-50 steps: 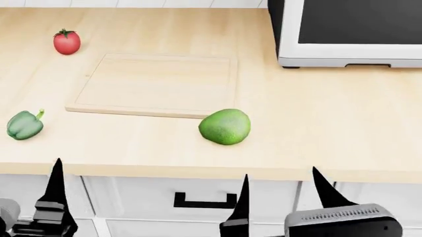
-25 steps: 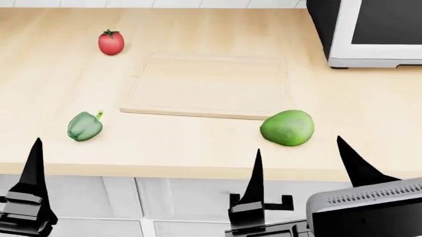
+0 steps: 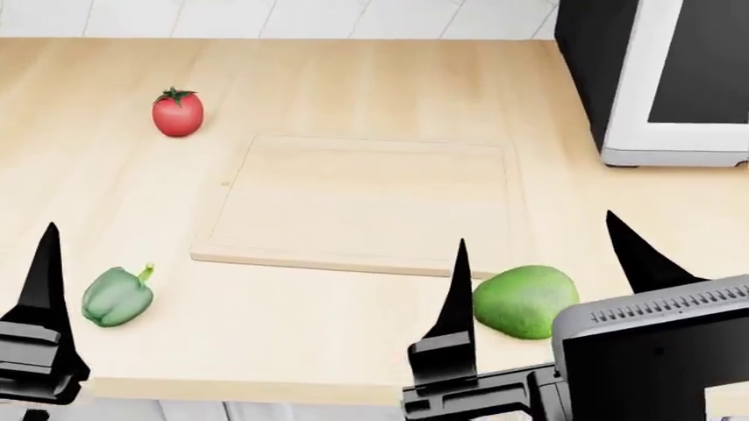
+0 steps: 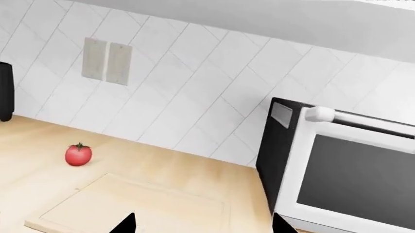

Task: Place the avocado, onion, tomato and bell pepper on the cutting board.

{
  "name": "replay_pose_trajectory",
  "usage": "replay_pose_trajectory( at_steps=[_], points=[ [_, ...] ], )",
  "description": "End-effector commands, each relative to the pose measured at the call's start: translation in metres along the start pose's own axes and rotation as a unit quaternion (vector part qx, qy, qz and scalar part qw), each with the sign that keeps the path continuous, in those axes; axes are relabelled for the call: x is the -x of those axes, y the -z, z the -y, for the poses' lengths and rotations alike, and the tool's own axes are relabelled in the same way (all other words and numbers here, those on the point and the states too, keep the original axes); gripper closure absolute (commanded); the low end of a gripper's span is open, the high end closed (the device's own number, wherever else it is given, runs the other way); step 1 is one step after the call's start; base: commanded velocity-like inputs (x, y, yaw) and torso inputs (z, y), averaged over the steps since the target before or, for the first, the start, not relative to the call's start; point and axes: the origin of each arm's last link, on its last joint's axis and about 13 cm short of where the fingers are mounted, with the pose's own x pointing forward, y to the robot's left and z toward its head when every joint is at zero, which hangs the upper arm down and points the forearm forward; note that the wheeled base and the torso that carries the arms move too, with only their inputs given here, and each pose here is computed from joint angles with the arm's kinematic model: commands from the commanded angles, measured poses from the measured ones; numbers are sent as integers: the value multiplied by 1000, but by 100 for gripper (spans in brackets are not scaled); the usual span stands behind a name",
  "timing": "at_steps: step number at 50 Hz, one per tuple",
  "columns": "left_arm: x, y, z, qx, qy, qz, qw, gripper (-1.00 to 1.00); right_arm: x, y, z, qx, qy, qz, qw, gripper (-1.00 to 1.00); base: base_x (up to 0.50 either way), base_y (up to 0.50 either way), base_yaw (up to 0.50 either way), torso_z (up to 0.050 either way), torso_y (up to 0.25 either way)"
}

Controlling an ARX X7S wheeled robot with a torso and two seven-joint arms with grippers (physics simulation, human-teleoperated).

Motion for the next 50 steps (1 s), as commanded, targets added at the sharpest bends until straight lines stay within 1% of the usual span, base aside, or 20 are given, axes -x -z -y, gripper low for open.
replay_pose_trajectory(
  at_steps=[1,14,19,21,24,30,31,32,33,34,37,39,40,42,44,45,47,48,49,50],
  points=[
    [1,-1,-1,10,-6,9,1000,-100,-1,-5,4,-8,5,10,1000,-100,500,0,0,0,0],
    [2,0,0,13,-8,9,1000,-100,1,-8,6,1,4,9,1000,-100,500,0,0,0,2],
    [2,0,1,15,-8,9,1000,-100,-3,-10,9,-5,14,3,1000,-100,500,0,0,0,2],
    [2,0,0,15,-10,9,1000,-100,-3,-9,9,2,21,-2,1000,-100,182,0,0,0,6],
    [2,0,1,15,-10,10,1000,-100,-5,-10,10,-4,18,-14,1000,-100,0,0,0,0,5],
    [2,0,1,16,-11,11,1000,-100,-10,-22,15,5,-9,-32,999,-100,0,0,0,0,0],
    [2,0,2,17,-11,11,1000,-100,-12,-25,17,15,-22,-38,999,-100,0,0,0,0,0],
    [2,1,2,18,-11,11,1000,-100,-13,-28,18,10,-37,-37,999,-100,0,0,0,0,0],
    [2,0,3,18,-9,12,1000,-100,-15,-33,22,18,-58,-32,998,-100,0,0,0,0,0],
    [1,0,3,18,-9,13,1000,-100,-18,-38,26,13,-71,-41,997,-100,0,0,0,0,0],
    [0,1,3,21,-10,15,1000,-100,-30,-53,42,35,-113,-83,990,-100,0,0,0,0,0],
    [-1,3,5,24,-10,16,1000,-100,-36,-67,55,70,-140,-93,983,-100,0,0,0,0,0],
    [-1,3,5,24,-10,16,1000,-100,-38,-69,58,82,-146,-98,981,-100,0,0,0,0,0],
    [-3,5,7,26,-8,18,999,-100,-39,-80,66,117,-201,-114,966,-100,0,0,0,0,0],
    [-4,6,8,27,-7,18,999,-100,-42,-87,72,146,-224,-112,957,-100,0,0,0,0,0],
    [-4,6,8,28,-7,18,999,-100,-45,-89,76,157,-227,-116,954,-100,0,0,0,0,0],
    [-5,8,8,30,-7,19,999,-100,-49,-92,82,194,-245,-118,943,-100,0,0,0,0,0],
    [-6,8,8,31,-7,19,999,-100,-50,-92,84,203,-243,-117,941,-100,0,0,0,0,0],
    [-6,8,9,32,-6,19,999,-100,-51,-93,86,218,-255,-128,933,-100,0,0,0,0,0],
    [-7,8,9,32,-5,20,999,-100,-52,-93,87,227,-261,-128,930,-100,0,0,0,0,0]
  ],
)
